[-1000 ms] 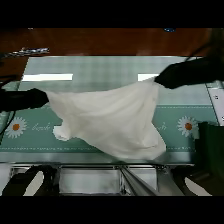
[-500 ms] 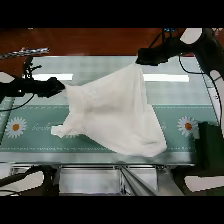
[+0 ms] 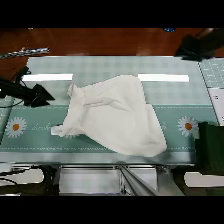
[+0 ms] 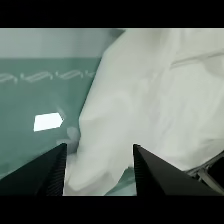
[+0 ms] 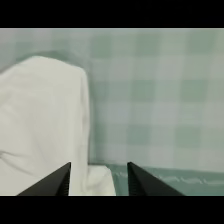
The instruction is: Fold the shirts.
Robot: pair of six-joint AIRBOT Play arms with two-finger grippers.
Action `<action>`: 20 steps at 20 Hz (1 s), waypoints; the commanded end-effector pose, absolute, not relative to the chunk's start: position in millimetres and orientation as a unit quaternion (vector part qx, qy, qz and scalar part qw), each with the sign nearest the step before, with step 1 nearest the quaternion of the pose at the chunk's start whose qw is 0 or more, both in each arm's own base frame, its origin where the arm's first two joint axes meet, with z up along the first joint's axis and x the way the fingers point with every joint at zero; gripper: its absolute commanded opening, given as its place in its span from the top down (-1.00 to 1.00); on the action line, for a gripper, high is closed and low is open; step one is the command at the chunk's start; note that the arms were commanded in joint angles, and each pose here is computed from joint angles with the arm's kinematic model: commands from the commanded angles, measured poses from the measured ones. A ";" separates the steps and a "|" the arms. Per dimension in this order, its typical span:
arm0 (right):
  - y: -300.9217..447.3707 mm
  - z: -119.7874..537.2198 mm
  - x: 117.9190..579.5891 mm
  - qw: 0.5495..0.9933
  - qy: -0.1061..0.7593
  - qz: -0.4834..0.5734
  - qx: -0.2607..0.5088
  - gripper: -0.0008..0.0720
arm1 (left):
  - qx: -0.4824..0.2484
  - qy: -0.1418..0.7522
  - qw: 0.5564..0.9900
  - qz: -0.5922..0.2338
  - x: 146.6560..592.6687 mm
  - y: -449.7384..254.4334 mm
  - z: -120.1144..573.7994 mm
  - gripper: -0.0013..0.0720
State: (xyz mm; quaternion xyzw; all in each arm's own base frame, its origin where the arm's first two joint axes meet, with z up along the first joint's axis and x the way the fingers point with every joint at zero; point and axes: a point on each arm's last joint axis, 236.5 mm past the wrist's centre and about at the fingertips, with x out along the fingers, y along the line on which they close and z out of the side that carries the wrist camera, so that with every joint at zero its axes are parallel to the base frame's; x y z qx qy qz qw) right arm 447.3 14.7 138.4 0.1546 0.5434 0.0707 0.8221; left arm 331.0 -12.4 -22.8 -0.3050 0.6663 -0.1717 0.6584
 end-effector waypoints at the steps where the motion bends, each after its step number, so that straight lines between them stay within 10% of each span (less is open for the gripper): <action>1: -16.0 116.0 382.1 0.810 0.552 0.043 0.196 -0.14 | -0.329 0.699 0.603 -0.198 268.0 -17.6 -44.5 -0.42; 9: 2.5 -0.4 233.3 0.757 0.598 0.011 0.264 -0.14 | -0.317 0.717 0.586 -0.207 243.7 -50.5 -78.2 -0.42; 17: 23.3 -23.8 201.9 0.722 0.629 0.023 0.288 -0.14 | -0.232 0.747 0.572 -0.247 235.2 -94.4 -95.1 -0.42; 18: 22.7 -24.4 200.5 0.720 0.632 0.022 0.286 -0.14 | -0.227 0.750 0.568 -0.251 233.2 -97.3 -96.6 -0.22; 19: 21.0 -25.5 199.0 0.720 0.634 0.019 0.282 -0.14 | -0.223 0.753 0.564 -0.253 231.6 -97.7 -98.0 0.63; 20: 18.5 -27.2 197.0 0.719 0.638 0.015 0.277 -0.14 | -0.223 0.752 0.565 -0.255 232.2 -97.5 -98.4 0.90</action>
